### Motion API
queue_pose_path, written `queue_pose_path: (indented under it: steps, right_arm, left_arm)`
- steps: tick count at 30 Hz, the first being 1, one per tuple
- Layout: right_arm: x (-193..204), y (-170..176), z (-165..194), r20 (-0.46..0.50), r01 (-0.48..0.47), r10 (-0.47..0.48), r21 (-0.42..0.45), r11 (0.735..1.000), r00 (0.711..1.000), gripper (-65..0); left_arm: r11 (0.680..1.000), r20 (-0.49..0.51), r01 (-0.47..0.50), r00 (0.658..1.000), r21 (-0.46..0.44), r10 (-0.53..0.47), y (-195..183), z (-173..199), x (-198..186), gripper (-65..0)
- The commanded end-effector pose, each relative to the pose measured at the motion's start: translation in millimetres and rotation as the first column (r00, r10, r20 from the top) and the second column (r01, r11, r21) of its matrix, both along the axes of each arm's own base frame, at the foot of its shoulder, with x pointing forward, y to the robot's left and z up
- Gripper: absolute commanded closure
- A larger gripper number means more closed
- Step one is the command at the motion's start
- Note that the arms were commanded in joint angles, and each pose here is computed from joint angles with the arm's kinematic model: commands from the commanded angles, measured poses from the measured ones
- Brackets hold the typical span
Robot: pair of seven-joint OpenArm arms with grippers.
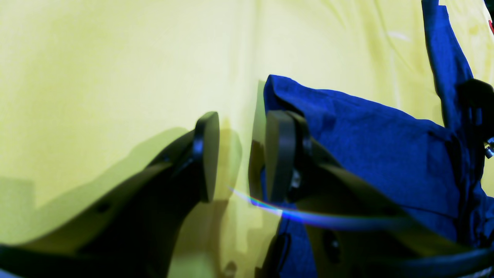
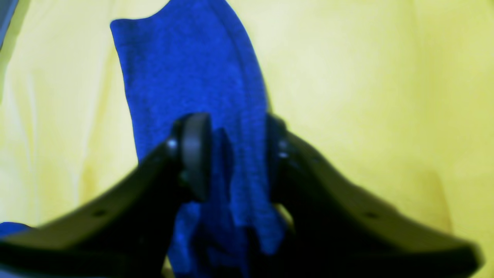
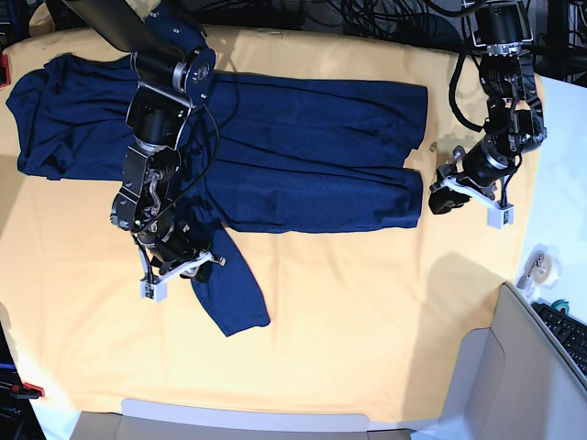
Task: Fold the T-shirt properly
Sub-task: 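Drag the held sleeve up over the shirt body with the right gripper, then carry the sleeve across the shirt body toward the left gripper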
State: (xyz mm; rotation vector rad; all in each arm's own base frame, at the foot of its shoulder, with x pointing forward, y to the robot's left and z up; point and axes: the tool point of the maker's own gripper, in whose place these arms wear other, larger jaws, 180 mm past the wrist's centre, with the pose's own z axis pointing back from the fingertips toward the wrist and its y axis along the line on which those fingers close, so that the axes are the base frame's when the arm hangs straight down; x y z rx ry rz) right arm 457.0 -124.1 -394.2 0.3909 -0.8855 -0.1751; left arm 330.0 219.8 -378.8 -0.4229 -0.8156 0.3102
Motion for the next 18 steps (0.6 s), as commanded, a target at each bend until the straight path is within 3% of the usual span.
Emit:
queue_pose_path:
  steps: [1,2,7,11,14,18]
  right_arm:
    - [4,5,6,-0.001,-0.02,0.02,-0.001,1.0,1.0,-3.8]
    - [4,6,6,-0.001,-0.021,0.021,0.001,1.0,1.0,0.0]
    - [-1,14,6,-0.026,-0.071,0.07,-0.02,0.997,0.997,0.0]
    - [-13,30,23,0.01,-0.142,0.144,-0.11,0.984,0.99,0.0]
    - [-27,46,44,0.065,-0.203,0.22,-0.201,0.958,0.973,0.0]
    - [-61,92,65,0.13,-0.325,0.376,-0.3,0.897,0.917,0.0]
  left_arm:
    - [1.0,0.053,0.0,0.999,0.008,0.0,4,16,10,-20.2]
    - [1.0,0.053,0.0,0.999,0.008,0.0,4,16,10,-20.2]
    - [1.0,0.053,0.0,0.999,0.008,0.0,4,16,10,-20.2]
    - [1.0,0.053,0.0,0.999,0.008,0.0,4,16,10,-20.2]
    - [1.0,0.053,0.0,0.999,0.008,0.0,4,16,10,-20.2]
    - [1.0,0.054,-0.002,0.999,0.008,0.001,4,16,10,-20.2]
